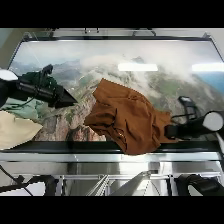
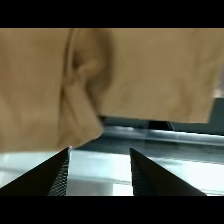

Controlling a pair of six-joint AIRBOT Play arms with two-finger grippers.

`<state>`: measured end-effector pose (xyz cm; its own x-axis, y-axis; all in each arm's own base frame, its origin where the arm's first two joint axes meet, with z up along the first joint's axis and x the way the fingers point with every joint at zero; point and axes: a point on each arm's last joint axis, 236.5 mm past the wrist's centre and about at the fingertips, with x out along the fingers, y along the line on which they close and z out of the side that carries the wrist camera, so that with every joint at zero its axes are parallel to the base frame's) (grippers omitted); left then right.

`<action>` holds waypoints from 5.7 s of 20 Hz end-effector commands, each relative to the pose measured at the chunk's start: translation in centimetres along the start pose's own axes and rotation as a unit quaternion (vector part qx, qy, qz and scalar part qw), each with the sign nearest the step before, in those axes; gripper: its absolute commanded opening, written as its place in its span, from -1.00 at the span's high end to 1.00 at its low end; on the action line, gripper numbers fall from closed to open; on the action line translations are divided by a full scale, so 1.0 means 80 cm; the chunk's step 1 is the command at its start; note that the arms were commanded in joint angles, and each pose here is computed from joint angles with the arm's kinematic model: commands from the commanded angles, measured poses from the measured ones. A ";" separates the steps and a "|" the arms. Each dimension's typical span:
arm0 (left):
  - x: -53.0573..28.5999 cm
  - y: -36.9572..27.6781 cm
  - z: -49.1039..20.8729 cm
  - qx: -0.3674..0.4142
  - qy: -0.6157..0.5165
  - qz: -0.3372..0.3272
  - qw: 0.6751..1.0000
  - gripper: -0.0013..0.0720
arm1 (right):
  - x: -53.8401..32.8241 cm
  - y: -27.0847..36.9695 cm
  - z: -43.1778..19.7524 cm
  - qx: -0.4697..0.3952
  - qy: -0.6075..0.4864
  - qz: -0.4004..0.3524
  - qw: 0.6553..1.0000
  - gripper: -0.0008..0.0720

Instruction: Fold the shirts.

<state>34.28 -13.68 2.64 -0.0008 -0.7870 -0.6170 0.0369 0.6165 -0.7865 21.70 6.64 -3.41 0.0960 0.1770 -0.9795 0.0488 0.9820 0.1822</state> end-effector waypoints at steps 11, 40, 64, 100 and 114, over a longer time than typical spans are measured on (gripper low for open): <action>0.100 0.097 -0.081 -0.061 0.027 0.038 0.997 0.15 | 0.058 -0.103 0.046 0.178 0.022 0.157 0.971 -0.18; -0.222 -0.392 -0.018 0.456 -0.299 -0.013 0.838 0.91 | -0.501 0.132 0.209 -0.222 -0.561 0.178 0.777 0.92; -0.043 0.005 -0.047 0.034 0.002 -0.021 0.999 -1.00 | -0.067 0.062 0.179 -0.039 0.009 0.309 0.950 0.16; 0.057 0.175 -0.178 -0.139 0.049 0.088 0.985 0.72 | 0.093 0.361 -0.010 -0.117 0.035 0.457 0.881 0.92; 0.018 0.147 -0.122 -0.051 0.010 0.164 0.985 -1.00 | 0.093 0.361 -0.010 -0.124 0.032 0.457 0.880 0.92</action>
<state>26.76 -7.50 -5.69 0.0927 -0.5953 -0.7981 -0.0582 0.7970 -0.6012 23.00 36.39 -5.50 -0.0743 0.8961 -0.4377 -0.2319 0.4113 0.8815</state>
